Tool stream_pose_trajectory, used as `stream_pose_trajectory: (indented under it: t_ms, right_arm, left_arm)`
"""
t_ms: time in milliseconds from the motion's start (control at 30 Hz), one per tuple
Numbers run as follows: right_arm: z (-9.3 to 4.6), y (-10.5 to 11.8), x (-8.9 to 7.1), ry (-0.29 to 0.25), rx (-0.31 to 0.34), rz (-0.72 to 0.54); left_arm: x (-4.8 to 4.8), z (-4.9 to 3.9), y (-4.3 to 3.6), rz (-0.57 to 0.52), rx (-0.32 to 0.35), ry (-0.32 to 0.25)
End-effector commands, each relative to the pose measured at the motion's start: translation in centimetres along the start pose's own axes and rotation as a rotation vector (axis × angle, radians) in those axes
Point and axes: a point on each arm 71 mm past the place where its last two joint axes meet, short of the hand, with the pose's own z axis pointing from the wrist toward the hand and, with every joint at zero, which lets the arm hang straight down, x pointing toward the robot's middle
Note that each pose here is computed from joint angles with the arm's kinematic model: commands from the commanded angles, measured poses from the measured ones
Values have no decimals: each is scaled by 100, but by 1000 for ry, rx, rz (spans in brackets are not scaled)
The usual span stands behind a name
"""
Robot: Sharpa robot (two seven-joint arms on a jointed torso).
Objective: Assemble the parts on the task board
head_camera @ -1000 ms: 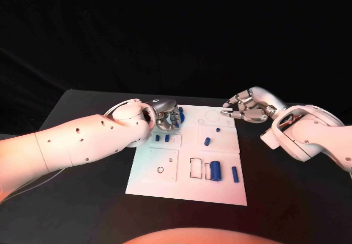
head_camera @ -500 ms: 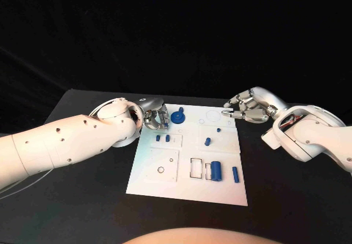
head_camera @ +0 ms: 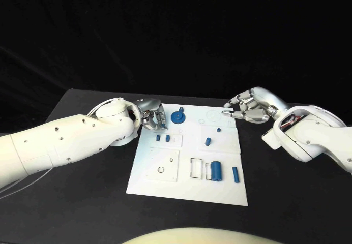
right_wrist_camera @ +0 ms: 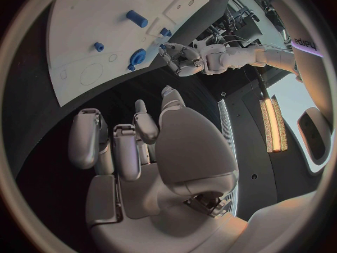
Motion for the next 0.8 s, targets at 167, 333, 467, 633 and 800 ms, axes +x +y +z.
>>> stream_pose_trajectory:
  t_ms: [167, 333, 467, 633, 800]
  right_arm:
    - [2, 15, 13, 6, -13, -10]
    - [2, 18, 15, 7, -13, -9]
    - [2, 19, 16, 7, -13, -9]
    - [2, 21, 18, 8, -14, -9]
    - [2, 24, 20, 8, -15, -9]
  left_arm:
    - [24, 47, -49, -3, 5, 20]
    - [29, 77, -52, -4, 2, 20]
    - [34, 92, -50, -2, -1, 24]
    - [48, 112, -57, 0, -4, 34]
    - [62, 129, -62, 4, -6, 45]
